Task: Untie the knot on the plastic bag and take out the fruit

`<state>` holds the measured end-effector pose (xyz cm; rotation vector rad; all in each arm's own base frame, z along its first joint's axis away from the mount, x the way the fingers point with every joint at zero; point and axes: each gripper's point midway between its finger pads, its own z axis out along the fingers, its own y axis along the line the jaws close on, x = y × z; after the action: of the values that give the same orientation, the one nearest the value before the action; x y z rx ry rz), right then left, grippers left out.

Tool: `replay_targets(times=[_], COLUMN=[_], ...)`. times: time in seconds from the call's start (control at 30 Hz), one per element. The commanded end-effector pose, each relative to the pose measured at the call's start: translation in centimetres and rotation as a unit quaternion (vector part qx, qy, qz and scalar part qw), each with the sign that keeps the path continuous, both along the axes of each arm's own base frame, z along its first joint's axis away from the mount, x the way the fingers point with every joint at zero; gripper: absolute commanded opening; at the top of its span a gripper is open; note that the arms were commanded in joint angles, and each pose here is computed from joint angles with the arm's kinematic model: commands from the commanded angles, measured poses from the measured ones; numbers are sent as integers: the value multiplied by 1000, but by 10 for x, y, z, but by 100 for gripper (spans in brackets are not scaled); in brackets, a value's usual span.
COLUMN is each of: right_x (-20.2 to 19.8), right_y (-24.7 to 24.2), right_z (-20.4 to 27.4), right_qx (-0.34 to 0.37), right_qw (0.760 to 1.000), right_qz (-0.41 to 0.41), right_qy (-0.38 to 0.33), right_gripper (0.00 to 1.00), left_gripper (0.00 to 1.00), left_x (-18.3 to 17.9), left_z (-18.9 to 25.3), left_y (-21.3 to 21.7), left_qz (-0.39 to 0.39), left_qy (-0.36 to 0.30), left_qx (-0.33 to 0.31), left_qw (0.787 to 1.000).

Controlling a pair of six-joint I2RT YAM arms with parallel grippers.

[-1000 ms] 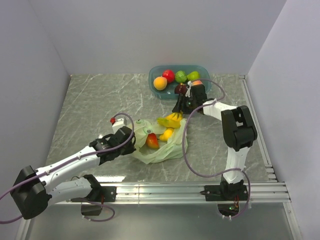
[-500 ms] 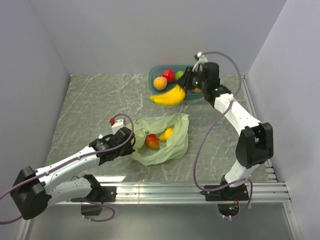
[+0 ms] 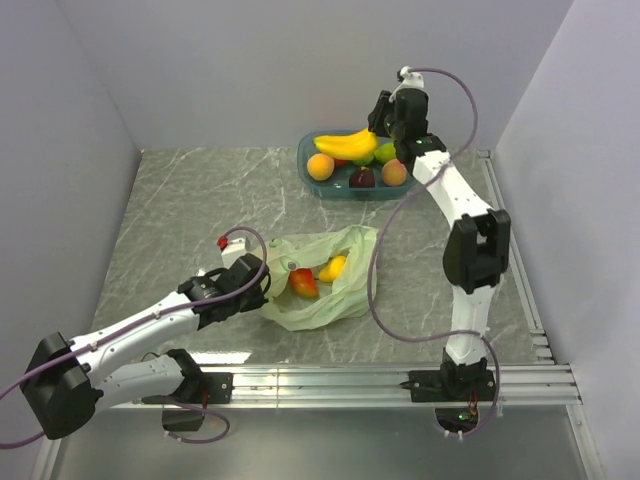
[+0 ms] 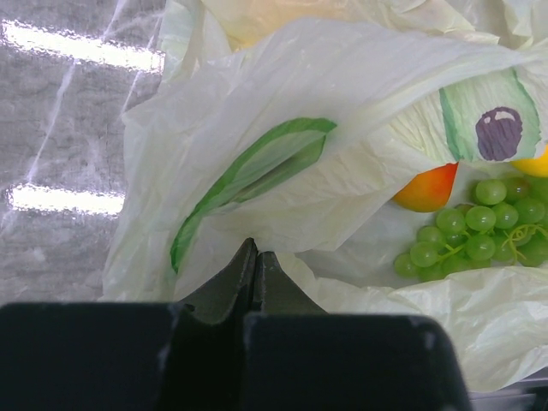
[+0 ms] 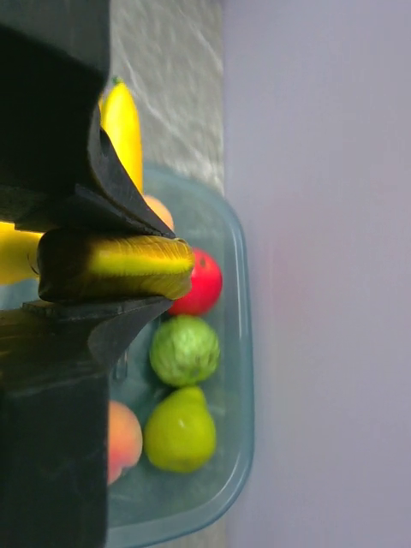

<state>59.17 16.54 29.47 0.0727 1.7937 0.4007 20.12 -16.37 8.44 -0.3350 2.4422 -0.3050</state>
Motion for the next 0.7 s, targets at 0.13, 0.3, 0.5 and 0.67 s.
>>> replay_targets(times=[0.13, 0.3, 0.5, 0.67], right_x=[37, -6, -128, -249], right_y=[-39, -35, 24, 106], right_z=[-18, 11, 3, -14], right_qx=[-42, -52, -87, -116], right_qw=[995, 997, 993, 964], right_qz=[-92, -60, 62, 225], right_qy=[26, 25, 57, 85], right_gripper=[83, 89, 84, 77], left_gripper=[1, 1, 1, 1], left_x=[12, 15, 21, 25], left_z=[24, 26, 25, 24], left_y=[-4, -5, -5, -12], left_qz=[14, 19, 20, 12], left_qy=[-27, -35, -46, -51], left_qx=[-12, -16, -12, -18], left_qw=[999, 999, 999, 998])
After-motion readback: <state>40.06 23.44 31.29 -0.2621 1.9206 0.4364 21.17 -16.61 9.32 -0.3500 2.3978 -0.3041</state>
